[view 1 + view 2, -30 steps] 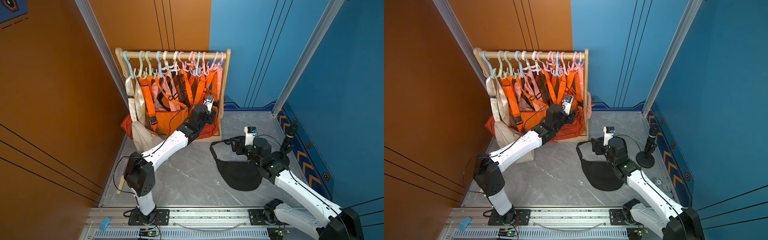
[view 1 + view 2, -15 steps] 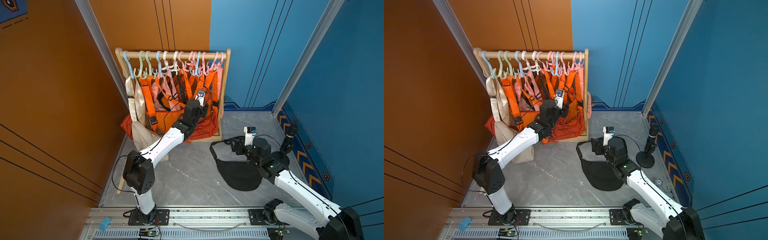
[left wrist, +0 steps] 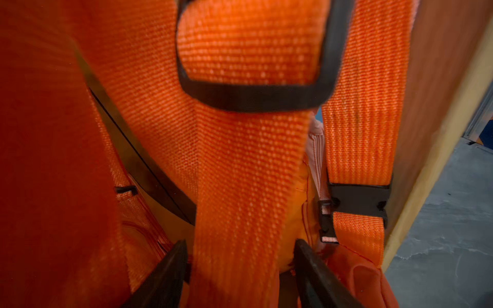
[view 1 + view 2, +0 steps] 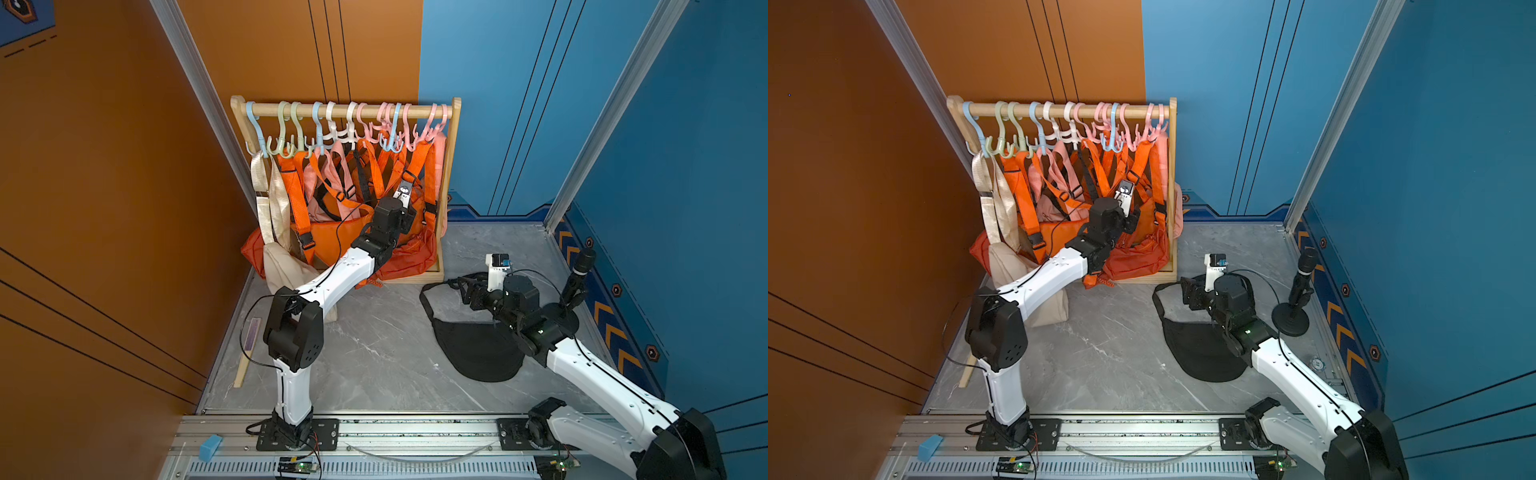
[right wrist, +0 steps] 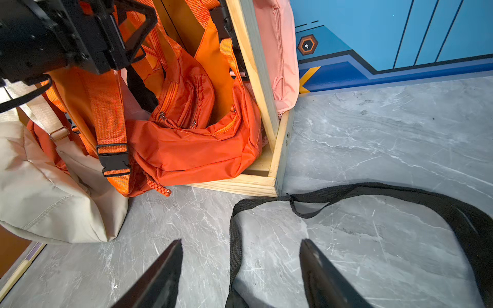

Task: Take the bag off the hook
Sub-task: Pick up the bag from the hook.

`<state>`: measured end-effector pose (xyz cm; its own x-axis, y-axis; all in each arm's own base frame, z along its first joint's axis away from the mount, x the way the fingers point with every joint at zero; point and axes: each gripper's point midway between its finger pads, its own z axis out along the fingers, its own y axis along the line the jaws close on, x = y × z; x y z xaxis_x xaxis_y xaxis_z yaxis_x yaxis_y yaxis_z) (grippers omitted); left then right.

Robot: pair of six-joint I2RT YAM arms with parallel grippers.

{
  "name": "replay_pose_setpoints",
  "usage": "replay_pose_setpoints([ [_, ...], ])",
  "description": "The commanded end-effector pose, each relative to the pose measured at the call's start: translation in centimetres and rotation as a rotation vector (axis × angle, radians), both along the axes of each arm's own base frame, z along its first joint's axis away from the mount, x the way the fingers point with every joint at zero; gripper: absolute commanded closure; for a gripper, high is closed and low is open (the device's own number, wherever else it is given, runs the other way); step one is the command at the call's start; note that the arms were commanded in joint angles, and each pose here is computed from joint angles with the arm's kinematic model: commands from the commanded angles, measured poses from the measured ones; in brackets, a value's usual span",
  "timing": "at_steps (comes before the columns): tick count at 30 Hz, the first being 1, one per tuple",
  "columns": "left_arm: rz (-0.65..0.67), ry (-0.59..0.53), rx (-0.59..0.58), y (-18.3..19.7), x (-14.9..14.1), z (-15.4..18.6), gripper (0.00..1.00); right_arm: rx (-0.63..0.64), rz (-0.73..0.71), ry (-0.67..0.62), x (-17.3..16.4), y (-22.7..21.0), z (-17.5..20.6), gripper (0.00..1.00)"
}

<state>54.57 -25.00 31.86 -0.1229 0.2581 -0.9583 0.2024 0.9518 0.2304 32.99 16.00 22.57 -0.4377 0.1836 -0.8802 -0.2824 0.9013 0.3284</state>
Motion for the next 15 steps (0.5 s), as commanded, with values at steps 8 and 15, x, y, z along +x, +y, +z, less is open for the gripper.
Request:
replay_pose_setpoints([
  [8, 0.011, -0.048, -0.011, 1.5, -0.1, 2.6, 0.80, -0.010, 0.029, -0.005, 0.1, 0.7, 0.5, 0.29],
  [15, -0.044, -0.062, -0.072, 1.5, -2.3, 4.2, 1.00, -0.014, 0.048, -0.011, 0.5, 1.5, 1.5, 0.29],
])
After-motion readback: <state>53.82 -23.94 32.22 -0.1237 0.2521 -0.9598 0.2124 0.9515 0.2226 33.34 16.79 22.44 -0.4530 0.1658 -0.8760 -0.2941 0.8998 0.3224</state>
